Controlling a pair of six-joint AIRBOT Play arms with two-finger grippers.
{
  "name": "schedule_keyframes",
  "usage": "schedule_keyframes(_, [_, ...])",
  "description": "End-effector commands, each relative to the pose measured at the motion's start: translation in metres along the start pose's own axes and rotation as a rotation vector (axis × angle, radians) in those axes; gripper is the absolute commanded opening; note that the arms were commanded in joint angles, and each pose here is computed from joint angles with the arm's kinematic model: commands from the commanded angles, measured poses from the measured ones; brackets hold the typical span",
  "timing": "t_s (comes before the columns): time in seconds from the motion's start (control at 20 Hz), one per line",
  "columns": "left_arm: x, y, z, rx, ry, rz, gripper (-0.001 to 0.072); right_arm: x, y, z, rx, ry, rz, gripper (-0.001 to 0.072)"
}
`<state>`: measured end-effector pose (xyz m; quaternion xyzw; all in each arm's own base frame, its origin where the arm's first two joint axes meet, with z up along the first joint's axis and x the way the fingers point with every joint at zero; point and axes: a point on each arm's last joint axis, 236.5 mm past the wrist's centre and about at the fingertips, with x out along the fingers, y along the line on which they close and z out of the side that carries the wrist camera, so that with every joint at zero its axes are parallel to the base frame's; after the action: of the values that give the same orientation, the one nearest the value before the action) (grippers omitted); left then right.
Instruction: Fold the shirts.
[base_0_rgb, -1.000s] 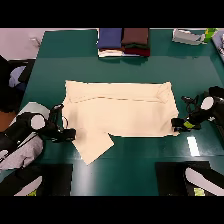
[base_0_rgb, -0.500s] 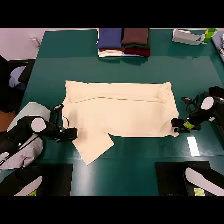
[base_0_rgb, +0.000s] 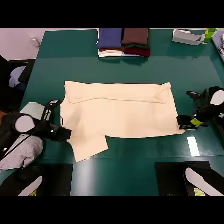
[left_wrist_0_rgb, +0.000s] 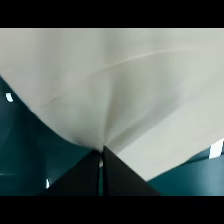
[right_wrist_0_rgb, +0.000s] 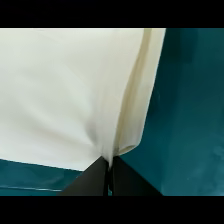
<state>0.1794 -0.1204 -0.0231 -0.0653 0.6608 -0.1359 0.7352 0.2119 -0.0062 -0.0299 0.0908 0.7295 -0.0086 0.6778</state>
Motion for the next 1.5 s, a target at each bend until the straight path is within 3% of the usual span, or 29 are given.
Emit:
schedule_keyframes(0.0, [-0.027, -0.005, -0.034, 0.043, 0.05, -0.017, 0.0021, -0.03, -0.009, -0.016, -0.02, -0.061, -0.055, 0.0017])
schedule_keyframes(0.2, [-0.056, -0.011, -0.003, 0.129, -0.067, -0.001, 0.0021, -0.058, -0.008, -0.01, -0.019, -0.172, -0.063, 0.0015])
schedule_keyframes(0.45, [-0.085, 0.01, 0.092, 0.196, -0.285, 0.176, 0.0022, -0.082, -0.003, 0.052, -0.023, -0.245, -0.053, 0.0016])
schedule_keyframes(0.8, [-0.038, 0.034, 0.225, 0.194, -0.396, 0.215, 0.0023, -0.06, 0.029, 0.161, -0.022, -0.245, 0.017, 0.0016])
schedule_keyframes(1.15, [0.003, 0.041, 0.255, 0.217, -0.388, 0.222, 0.0039, -0.028, 0.048, 0.22, -0.011, -0.217, 0.085, 0.0021])
schedule_keyframes(1.2, [0.002, 0.041, 0.256, 0.2, -0.389, 0.218, 0.0257, -0.027, 0.048, 0.224, -0.011, -0.216, 0.085, 0.007])
schedule_keyframes(1.25, [-0.001, 0.04, 0.255, 0.175, -0.385, 0.214, 0.0455, -0.028, 0.048, 0.228, -0.012, -0.224, 0.085, 0.0248])
schedule_keyframes(1.3, [-0.007, 0.038, 0.256, 0.175, -0.376, 0.214, 0.0466, -0.032, 0.049, 0.232, -0.015, -0.237, 0.086, 0.0351])
schedule_keyframes(1.4, [-0.021, 0.034, 0.254, 0.172, -0.351, 0.213, 0.0465, -0.041, 0.041, 0.232, -0.033, -0.236, 0.081, 0.037])
schedule_keyframes(1.45, [-0.025, 0.03, 0.248, 0.163, -0.327, 0.199, 0.0382, -0.041, 0.034, 0.225, -0.037, -0.211, 0.078, 0.0423])
